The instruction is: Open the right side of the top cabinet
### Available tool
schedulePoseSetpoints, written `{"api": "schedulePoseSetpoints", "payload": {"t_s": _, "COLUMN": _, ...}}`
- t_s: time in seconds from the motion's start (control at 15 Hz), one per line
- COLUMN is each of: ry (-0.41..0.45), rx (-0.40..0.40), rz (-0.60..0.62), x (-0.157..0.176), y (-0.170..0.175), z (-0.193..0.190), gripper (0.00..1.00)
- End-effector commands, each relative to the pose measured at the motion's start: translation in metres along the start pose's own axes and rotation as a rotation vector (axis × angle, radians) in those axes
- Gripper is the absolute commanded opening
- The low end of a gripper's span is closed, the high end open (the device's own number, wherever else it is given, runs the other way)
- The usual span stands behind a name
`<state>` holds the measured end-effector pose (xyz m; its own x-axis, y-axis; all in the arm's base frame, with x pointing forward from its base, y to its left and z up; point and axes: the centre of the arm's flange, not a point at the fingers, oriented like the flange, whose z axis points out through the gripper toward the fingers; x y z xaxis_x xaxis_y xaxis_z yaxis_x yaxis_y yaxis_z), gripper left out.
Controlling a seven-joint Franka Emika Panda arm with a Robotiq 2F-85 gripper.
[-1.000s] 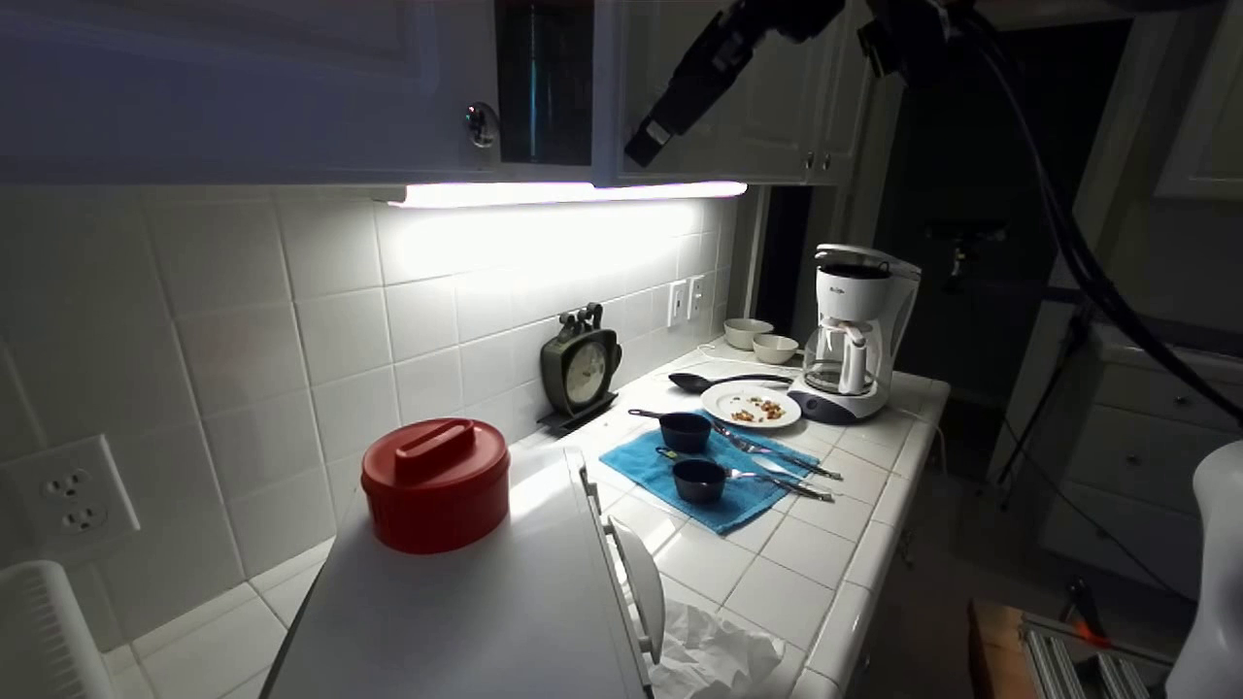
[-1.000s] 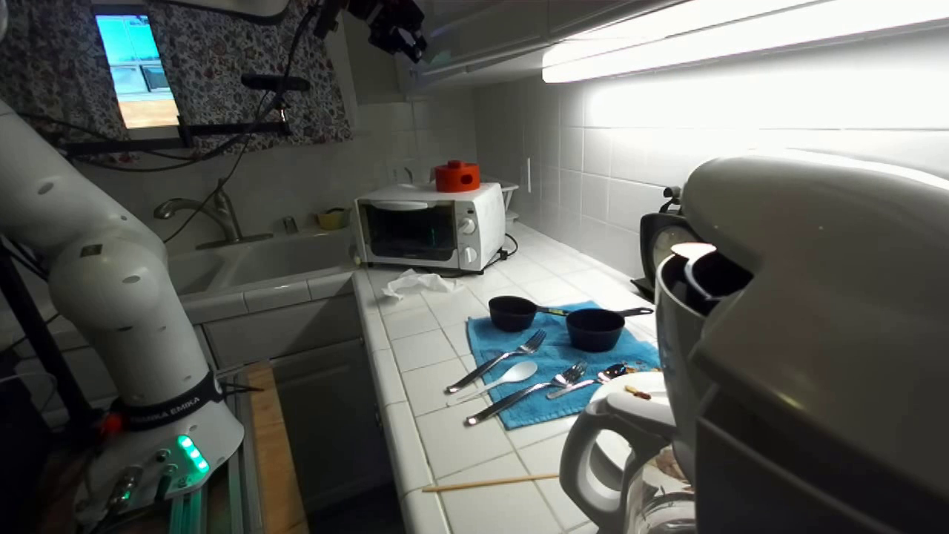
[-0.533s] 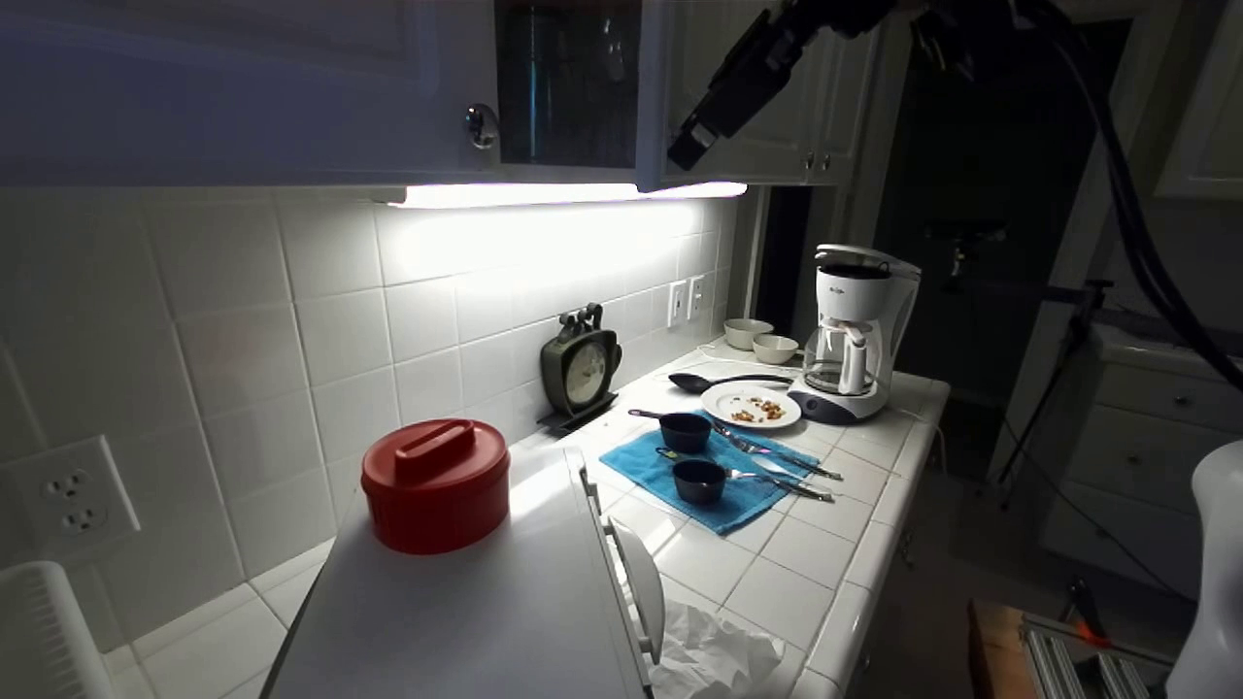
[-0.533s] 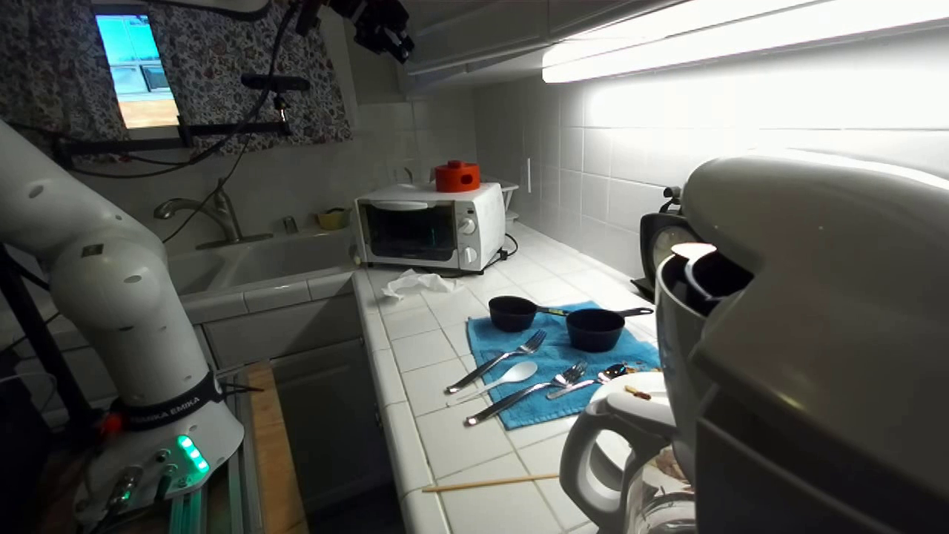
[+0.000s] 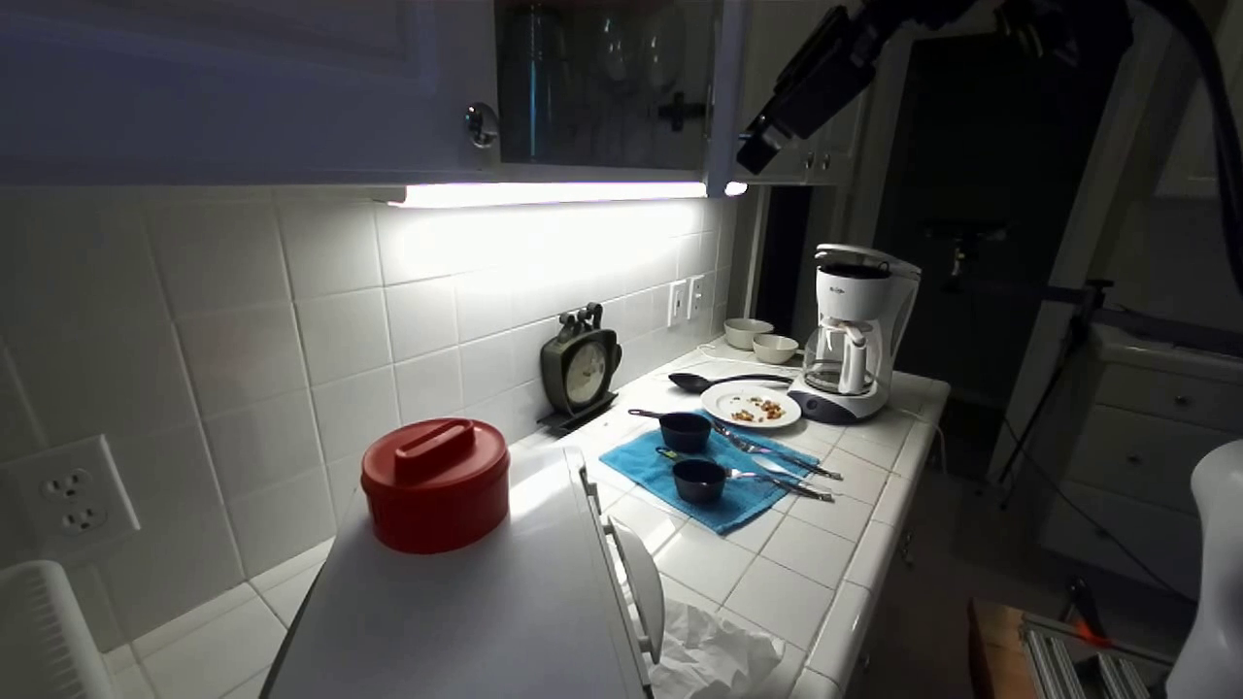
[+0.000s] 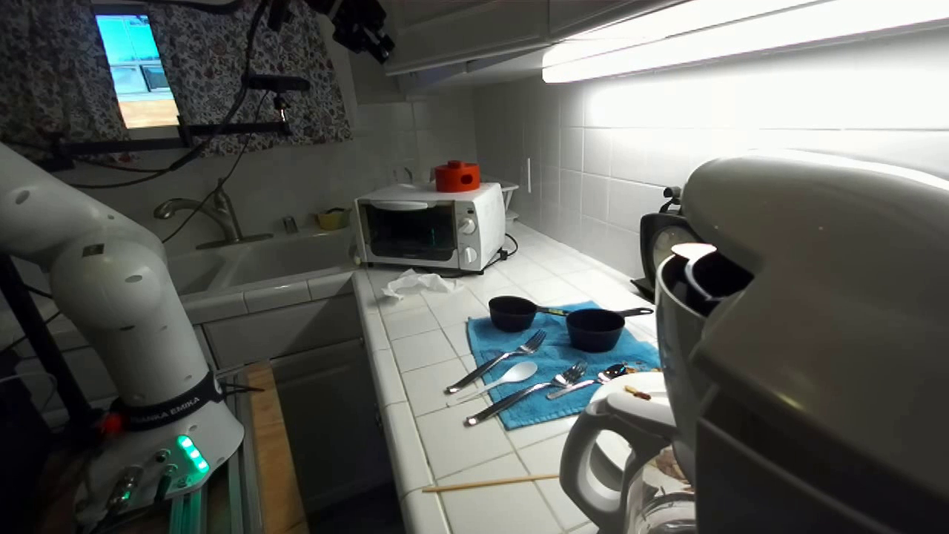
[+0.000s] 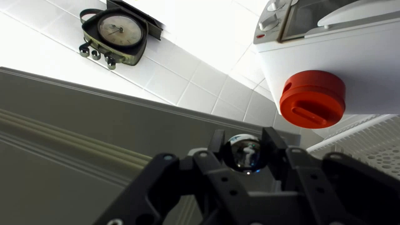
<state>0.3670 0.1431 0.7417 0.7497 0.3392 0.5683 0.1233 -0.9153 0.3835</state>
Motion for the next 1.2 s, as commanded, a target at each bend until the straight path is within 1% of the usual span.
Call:
{"api": "schedulePoseSetpoints", "payload": {"t_s": 0.0, "ry": -0.112, "rx": -0.013, "rz": 0.060, "x": -0.046, "y": 0.006, "z": 0.009, "gripper": 0.11}}
{"api": "schedulePoseSetpoints", "payload": {"t_s": 0.33, "ry": -0.154, "rx": -0.039, "rz": 0.104, "x": -0.066, "y": 0.011, "z": -0.004, "gripper": 0.11}}
{"api": "schedulePoseSetpoints", "payload": {"t_s": 0.4, "ry": -0.184, "rx": -0.045, "rz": 0.114, "x": -0.073, "y": 0.012, "z": 0.000, "gripper": 0.11}}
{"api": "schedulePoseSetpoints", "payload": {"t_s": 0.47, "ry": -0.217, "rx": -0.052, "rz": 0.123, "x": -0.079, "y": 0.013, "z": 0.005, "gripper": 0.09}}
{"api": "schedulePoseSetpoints", "payload": {"t_s": 0.53, "ry": -0.242, "rx": -0.057, "rz": 0.134, "x": -0.086, "y": 0.015, "z": 0.010, "gripper": 0.04}}
{"api": "schedulePoseSetpoints", "payload": {"t_s": 0.67, "ry": -0.278, "rx": -0.060, "rz": 0.153, "x": -0.094, "y": 0.019, "z": 0.017, "gripper": 0.00}}
{"api": "schedulePoseSetpoints", "payload": {"t_s": 0.73, "ry": -0.293, "rx": -0.062, "rz": 0.158, "x": -0.097, "y": 0.019, "z": 0.020, "gripper": 0.00}}
{"api": "schedulePoseSetpoints", "payload": {"t_s": 0.93, "ry": -0.321, "rx": -0.062, "rz": 0.158, "x": -0.102, "y": 0.018, "z": 0.028, "gripper": 0.04}}
{"api": "schedulePoseSetpoints", "payload": {"t_s": 1.13, "ry": -0.335, "rx": -0.061, "rz": 0.159, "x": -0.104, "y": 0.017, "z": 0.030, "gripper": 0.04}}
